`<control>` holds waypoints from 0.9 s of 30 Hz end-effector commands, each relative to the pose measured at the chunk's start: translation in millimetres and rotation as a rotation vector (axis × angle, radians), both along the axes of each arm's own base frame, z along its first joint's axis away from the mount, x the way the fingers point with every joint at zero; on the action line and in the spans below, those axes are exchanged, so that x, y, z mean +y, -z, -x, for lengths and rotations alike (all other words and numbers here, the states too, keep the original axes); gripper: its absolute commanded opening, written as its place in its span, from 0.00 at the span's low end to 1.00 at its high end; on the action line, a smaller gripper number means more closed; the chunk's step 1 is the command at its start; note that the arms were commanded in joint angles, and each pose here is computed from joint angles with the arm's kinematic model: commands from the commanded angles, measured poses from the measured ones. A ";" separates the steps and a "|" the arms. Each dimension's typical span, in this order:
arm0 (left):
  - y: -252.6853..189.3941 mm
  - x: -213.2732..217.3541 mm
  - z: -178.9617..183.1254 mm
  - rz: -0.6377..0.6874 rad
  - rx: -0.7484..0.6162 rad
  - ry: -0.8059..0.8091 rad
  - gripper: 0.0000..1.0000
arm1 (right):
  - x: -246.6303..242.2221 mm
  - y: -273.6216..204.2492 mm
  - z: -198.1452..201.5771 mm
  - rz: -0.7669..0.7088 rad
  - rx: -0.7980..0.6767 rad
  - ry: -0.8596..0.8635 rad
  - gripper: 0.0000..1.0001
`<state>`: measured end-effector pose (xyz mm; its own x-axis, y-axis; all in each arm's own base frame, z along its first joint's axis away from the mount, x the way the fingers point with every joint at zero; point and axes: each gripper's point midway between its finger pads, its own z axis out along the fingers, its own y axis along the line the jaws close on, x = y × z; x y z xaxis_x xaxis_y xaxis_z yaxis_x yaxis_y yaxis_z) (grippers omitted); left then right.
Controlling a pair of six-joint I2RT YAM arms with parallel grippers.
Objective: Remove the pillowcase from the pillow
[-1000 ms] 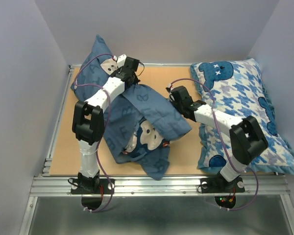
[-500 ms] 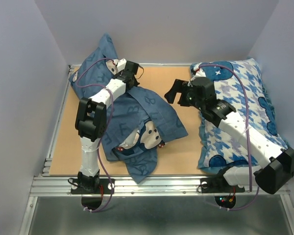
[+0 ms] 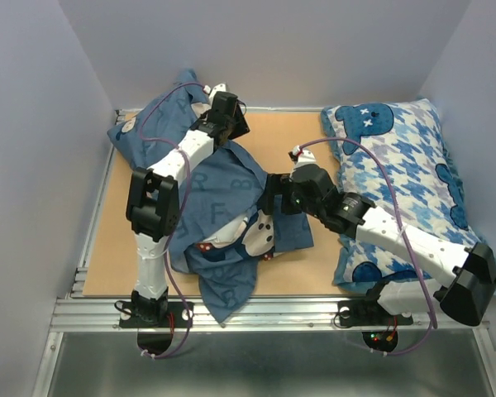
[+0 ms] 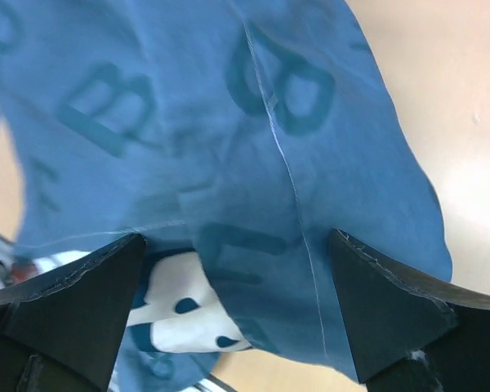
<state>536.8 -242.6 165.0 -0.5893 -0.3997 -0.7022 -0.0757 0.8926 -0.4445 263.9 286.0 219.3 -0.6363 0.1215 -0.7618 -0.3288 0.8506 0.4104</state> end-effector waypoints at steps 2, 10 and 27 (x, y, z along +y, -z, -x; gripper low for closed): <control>-142.3 -3.2 15.9 0.050 -0.268 0.079 0.57 | -17.1 29.3 -0.4 0.039 0.032 0.087 0.99; -176.4 7.2 74.5 -0.025 -0.333 0.081 0.72 | -39.6 62.8 -50.1 0.169 0.044 0.233 0.20; -68.0 -3.1 203.0 -0.097 -0.179 0.186 0.66 | -58.1 13.1 -150.3 0.031 0.019 0.280 0.64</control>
<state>339.9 -245.8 208.5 -0.5715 -0.1601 -0.8048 0.1548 0.9421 -0.2973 416.0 211.5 169.4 -0.6357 0.2243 -0.7386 -0.0079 0.9549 0.2968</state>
